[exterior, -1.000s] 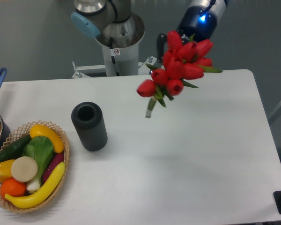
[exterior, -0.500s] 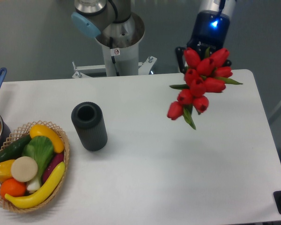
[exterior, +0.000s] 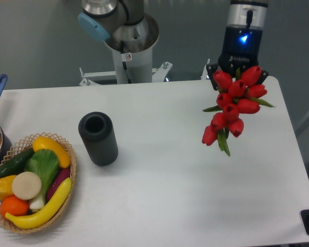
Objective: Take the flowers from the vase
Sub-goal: 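Carry the tulip bunch away from the vase over the table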
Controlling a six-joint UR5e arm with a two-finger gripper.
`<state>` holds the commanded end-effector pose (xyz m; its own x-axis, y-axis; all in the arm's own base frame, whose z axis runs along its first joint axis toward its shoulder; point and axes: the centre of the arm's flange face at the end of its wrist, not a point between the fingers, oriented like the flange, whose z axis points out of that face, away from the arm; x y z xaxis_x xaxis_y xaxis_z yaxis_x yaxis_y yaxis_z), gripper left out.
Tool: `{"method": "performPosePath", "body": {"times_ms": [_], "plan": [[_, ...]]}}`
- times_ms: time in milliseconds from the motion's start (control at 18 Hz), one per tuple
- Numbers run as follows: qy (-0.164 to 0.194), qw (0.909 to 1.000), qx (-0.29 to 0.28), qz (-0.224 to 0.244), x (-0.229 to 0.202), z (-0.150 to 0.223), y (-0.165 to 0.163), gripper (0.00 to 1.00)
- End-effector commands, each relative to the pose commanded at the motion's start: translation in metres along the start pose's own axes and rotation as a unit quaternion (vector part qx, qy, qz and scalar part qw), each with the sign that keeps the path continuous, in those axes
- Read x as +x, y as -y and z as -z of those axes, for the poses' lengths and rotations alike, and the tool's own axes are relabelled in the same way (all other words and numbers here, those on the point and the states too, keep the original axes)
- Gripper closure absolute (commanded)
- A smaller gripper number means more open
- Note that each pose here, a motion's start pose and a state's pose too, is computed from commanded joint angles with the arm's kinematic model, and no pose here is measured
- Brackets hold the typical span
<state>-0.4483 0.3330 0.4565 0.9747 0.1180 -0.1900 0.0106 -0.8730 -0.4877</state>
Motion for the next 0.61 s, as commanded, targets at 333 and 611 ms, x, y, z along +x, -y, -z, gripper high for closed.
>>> {"method": "performPosePath", "body": {"times_ms": [333,611], "plan": [[-0.03,0.9897,-0.119,-0.074,0.015,-0.034,-0.005,0.79],[-0.045,0.9776,-0.168,-0.118,0.022,-0.052,0.005,0.79]]}}
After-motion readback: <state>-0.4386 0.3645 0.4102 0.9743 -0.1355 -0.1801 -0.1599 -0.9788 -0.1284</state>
